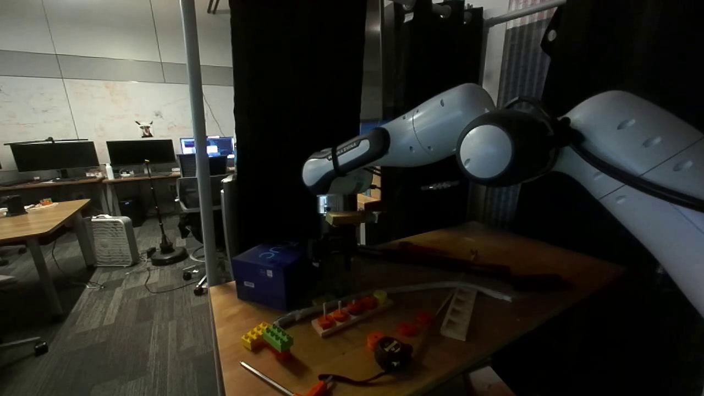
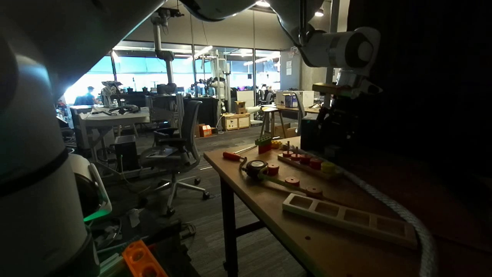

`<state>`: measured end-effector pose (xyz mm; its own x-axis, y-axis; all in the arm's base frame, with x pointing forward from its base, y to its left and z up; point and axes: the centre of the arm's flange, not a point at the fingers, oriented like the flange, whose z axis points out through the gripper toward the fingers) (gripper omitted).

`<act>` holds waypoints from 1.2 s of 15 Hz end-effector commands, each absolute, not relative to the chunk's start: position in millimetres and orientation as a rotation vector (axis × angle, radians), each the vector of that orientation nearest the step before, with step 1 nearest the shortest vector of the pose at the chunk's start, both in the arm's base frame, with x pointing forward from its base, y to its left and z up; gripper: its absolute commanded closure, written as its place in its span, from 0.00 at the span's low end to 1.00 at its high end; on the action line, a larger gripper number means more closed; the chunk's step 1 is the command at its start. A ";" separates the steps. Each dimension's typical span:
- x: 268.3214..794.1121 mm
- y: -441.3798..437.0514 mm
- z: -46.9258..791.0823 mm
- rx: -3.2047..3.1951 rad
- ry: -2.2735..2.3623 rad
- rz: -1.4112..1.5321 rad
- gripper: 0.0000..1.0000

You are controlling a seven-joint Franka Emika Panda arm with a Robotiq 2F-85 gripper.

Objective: Move the object forward near the blue box

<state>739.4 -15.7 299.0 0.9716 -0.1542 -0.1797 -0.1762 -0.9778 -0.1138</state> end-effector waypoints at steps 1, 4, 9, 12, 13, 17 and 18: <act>713.8 19.5 368.4 -3.063 0.298 0.191 0.00; 680.5 38.8 421.2 -3.157 0.387 0.122 0.00; 608.6 38.7 477.4 -3.314 0.641 0.092 0.00; 563.2 27.3 493.4 -3.349 0.711 0.065 0.00; 548.9 21.4 496.7 -3.350 0.718 0.062 0.00; 491.3 -8.2 501.7 -3.349 0.682 0.114 0.00; 475.9 -14.9 504.3 -3.338 0.659 0.120 0.00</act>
<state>546.3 5.9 499.1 0.9121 -0.4096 -0.0182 -0.3873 -0.8753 0.2897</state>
